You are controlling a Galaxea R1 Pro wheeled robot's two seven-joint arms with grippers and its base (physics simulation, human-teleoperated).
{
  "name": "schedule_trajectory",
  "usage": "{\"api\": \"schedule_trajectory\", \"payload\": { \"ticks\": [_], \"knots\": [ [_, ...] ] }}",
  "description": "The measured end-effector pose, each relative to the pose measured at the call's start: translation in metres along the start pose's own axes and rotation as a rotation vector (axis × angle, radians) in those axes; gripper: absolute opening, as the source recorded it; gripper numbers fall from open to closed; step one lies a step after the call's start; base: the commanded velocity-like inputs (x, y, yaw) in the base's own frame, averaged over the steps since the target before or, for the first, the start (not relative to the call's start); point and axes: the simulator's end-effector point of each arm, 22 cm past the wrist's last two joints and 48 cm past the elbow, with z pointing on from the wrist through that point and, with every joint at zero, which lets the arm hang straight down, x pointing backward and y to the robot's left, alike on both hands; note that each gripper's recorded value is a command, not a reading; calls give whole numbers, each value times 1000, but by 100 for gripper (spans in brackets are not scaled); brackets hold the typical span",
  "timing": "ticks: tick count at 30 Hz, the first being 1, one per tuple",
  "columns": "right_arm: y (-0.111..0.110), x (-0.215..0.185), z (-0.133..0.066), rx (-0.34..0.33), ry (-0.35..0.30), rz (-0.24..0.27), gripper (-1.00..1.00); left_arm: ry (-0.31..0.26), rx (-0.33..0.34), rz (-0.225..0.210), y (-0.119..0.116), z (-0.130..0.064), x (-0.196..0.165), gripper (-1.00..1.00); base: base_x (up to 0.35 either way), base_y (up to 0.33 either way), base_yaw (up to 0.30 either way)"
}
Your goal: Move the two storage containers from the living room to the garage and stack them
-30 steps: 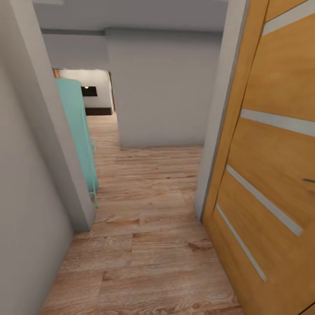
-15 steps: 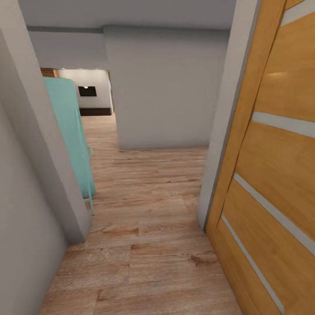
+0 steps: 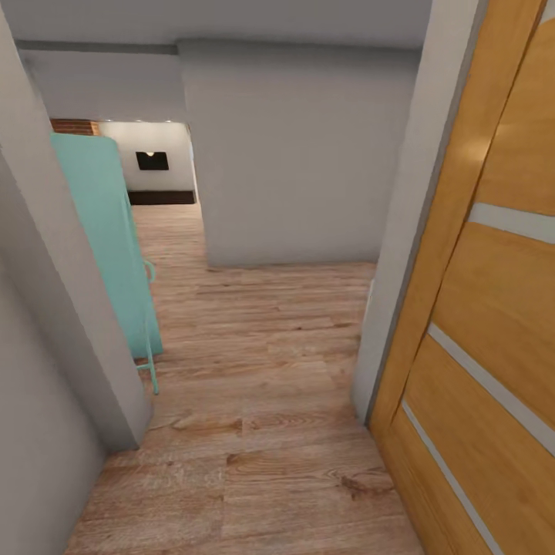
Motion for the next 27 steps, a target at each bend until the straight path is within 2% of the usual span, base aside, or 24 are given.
{"api": "schedule_trajectory", "payload": {
  "ticks": [27],
  "knots": [
    [-1, 0, 0, 1, -1, 0, 100, 0, 0, 0, 0, 0, 0, 100, 322, 0, 0]
  ]
}}
